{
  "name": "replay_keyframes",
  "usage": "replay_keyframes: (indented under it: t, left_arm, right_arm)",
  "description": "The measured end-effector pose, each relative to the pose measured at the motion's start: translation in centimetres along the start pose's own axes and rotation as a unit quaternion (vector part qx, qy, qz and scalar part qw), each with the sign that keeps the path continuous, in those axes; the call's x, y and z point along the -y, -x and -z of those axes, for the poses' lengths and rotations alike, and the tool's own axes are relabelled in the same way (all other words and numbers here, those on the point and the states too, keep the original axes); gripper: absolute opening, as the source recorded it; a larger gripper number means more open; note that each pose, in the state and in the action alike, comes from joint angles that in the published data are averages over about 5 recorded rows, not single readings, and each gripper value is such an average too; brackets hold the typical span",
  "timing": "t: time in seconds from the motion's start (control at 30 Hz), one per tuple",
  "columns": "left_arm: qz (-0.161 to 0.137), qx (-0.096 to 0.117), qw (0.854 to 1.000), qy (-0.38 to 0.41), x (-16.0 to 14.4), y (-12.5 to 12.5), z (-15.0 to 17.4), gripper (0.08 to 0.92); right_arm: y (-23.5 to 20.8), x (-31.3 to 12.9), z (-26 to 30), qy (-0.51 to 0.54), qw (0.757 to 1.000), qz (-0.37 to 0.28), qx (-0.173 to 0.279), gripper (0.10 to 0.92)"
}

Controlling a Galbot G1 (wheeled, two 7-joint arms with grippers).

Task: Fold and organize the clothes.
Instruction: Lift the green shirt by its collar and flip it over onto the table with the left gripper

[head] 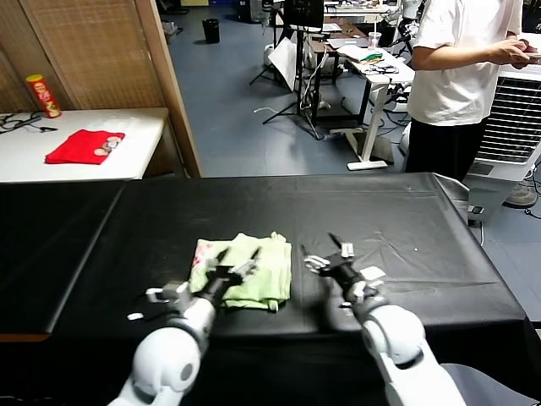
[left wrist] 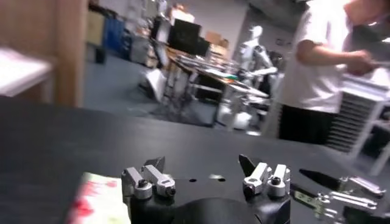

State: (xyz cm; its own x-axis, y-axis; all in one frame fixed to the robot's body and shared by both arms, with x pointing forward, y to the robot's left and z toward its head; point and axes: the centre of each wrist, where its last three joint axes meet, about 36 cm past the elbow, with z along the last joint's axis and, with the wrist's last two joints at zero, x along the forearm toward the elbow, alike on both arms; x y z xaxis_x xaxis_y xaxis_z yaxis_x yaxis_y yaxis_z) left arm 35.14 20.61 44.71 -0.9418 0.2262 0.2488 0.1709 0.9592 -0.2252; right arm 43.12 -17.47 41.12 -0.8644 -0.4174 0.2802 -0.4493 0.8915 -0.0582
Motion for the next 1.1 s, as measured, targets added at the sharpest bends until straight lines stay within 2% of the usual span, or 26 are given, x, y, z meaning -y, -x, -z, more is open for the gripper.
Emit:
replay_keyframes:
  t: [0.17, 0.23, 0.37, 0.6, 0.87, 0.97, 1.03, 1.1]
  left_arm:
    - [0.039, -0.004, 0.999, 0.011, -3.3, -0.3, -1.1, 0.798]
    - [0.049, -0.004, 0.999, 0.009, -4.3, -0.2, -1.4, 0.798]
    - [0.058, -0.010, 0.998, -0.011, -5.9, 0.0, -2.1, 0.798]
    - [0.053, -0.028, 0.993, -0.104, -8.0, 0.4, -2.9, 0.798]
    - [0.025, -0.048, 0.970, -0.238, -9.2, 0.7, -3.4, 0.796]
    - [0.023, -0.049, 0.963, -0.264, -9.4, 1.0, -3.7, 0.754]
    - [0.024, -0.050, 0.961, -0.272, -9.6, 1.2, -3.8, 0.674]
    - [0.025, -0.050, 0.960, -0.275, -9.6, 1.3, -3.9, 0.559]
  right_arm:
    - [2.2, -1.9, -1.6, -0.061, 0.997, -0.023, -0.047, 0.798]
    - [2.6, -2.3, -1.8, -0.068, 0.996, -0.034, -0.041, 0.798]
    - [2.8, -2.6, -1.5, -0.040, 0.999, -0.038, 0.000, 0.798]
    - [1.2, -2.0, -0.1, 0.035, 0.997, -0.025, 0.065, 0.798]
    - [-1.8, -0.9, 1.2, 0.055, 0.993, -0.035, 0.100, 0.798]
    - [-2.5, -0.8, 1.5, 0.057, 0.992, -0.039, 0.107, 0.798]
    - [-2.8, -0.9, 1.6, 0.059, 0.991, -0.040, 0.110, 0.798]
    - [-3.1, -1.0, 1.6, 0.060, 0.991, -0.041, 0.113, 0.798]
